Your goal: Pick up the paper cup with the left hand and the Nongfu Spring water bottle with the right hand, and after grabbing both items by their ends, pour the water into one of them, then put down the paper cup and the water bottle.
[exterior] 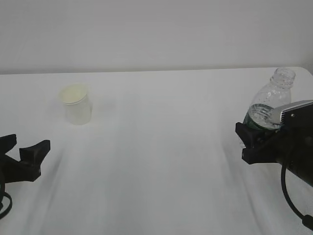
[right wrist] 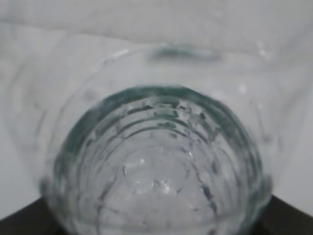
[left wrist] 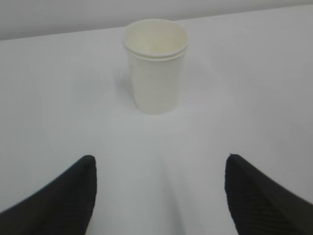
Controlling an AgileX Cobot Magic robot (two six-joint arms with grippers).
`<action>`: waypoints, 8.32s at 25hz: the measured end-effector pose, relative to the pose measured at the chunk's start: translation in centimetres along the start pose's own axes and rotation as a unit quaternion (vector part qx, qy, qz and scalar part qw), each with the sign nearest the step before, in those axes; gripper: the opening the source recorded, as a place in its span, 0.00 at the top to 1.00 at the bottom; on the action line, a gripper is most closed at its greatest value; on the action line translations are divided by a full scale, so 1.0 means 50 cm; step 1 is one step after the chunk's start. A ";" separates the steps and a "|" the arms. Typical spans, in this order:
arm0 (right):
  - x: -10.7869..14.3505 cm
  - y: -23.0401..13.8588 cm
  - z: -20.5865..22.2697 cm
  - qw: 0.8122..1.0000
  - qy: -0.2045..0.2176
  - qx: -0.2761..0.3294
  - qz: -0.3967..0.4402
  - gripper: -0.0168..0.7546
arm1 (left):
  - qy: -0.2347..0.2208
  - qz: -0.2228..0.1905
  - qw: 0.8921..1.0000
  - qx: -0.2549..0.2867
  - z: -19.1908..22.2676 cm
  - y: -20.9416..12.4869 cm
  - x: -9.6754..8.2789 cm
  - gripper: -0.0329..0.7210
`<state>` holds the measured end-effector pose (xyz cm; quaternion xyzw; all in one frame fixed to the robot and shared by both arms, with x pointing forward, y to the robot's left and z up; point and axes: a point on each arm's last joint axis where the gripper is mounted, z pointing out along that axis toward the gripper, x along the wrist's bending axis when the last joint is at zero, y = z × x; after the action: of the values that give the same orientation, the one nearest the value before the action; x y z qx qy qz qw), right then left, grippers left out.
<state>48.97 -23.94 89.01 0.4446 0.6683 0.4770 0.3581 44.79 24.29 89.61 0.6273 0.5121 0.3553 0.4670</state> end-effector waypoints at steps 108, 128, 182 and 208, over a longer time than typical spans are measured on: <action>0.007 -0.006 -0.006 0.999 0.016 0.006 -0.036 0.39 | -0.238 0.032 0.970 -0.031 0.286 -0.007 -0.022 0.31; 0.013 -0.006 -0.007 0.998 0.032 0.005 -0.046 0.40 | -0.440 0.095 0.893 -0.002 0.229 -0.030 -0.225 0.32; 0.040 0.041 0.061 0.973 0.157 -0.001 -0.171 0.40 | -0.495 0.147 0.855 -0.043 0.188 0.010 -0.287 0.32; 0.056 0.095 0.104 0.918 0.182 -0.065 -0.347 0.40 | -0.535 0.153 0.831 -0.031 0.166 0.001 -0.320 0.32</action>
<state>53.90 -18.95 91.89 0.0662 0.8019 0.4378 0.4011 48.91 6.87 87.57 0.7748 0.0691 0.0467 0.6267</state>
